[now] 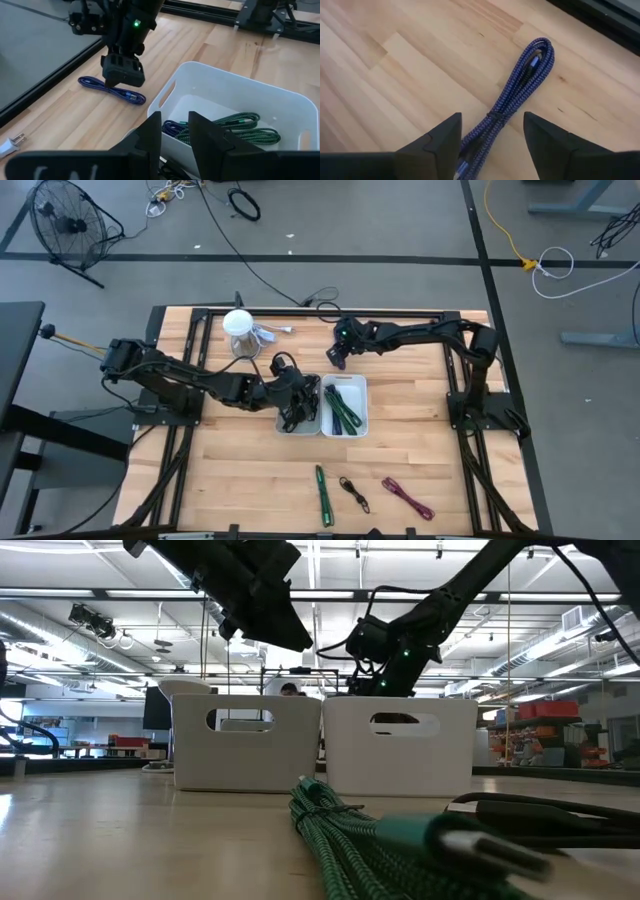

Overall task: Pick & Place USB Port
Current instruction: Put the purple charger cable into the white bin

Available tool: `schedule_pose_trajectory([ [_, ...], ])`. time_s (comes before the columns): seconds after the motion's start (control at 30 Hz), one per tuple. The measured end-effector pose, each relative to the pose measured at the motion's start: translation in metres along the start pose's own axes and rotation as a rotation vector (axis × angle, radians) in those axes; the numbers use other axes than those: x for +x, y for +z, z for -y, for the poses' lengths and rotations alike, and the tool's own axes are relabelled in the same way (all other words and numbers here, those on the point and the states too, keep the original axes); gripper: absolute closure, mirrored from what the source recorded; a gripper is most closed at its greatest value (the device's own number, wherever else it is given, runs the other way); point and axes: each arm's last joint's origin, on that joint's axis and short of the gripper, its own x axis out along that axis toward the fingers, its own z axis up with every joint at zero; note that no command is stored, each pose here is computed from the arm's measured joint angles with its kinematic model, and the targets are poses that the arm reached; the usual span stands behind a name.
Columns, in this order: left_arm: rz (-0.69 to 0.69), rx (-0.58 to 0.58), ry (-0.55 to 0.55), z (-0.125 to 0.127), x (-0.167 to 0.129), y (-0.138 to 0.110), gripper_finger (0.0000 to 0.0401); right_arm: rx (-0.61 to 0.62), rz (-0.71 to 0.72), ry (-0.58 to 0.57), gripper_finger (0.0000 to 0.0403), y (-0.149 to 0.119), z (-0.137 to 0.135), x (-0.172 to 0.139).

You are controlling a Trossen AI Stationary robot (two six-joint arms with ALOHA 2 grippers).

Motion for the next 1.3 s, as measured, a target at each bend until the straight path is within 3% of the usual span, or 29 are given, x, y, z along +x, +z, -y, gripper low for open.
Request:
schedule_pose_trajectory([
  [0.57, -0.001, 0.001, -0.001, 0.000, 0.000, 0.000, 0.0298, 0.033, -0.027, -0.003, 0.0193, -0.016, -0.008, 0.032],
  [0.67, -0.002, 0.001, -0.002, 0.000, 0.000, -0.001, 0.0298, 0.025, -0.036, -0.011, 0.0229, -0.017, -0.007, 0.032],
  [0.87, -0.002, -0.003, -0.001, 0.000, 0.000, -0.001, 0.0298, -0.023, -0.038, -0.047, 0.0380, -0.018, -0.005, 0.032],
  [1.1, -0.003, -0.002, -0.001, 0.000, 0.000, -0.001, 0.0298, -0.043, -0.038, 0.002, 0.0394, -0.012, -0.005, 0.020],
  [1.3, -0.004, -0.008, -0.001, 0.000, 0.000, -0.001, 0.0298, -0.081, 0.068, 0.062, 0.0394, 0.007, -0.015, -0.031],
])
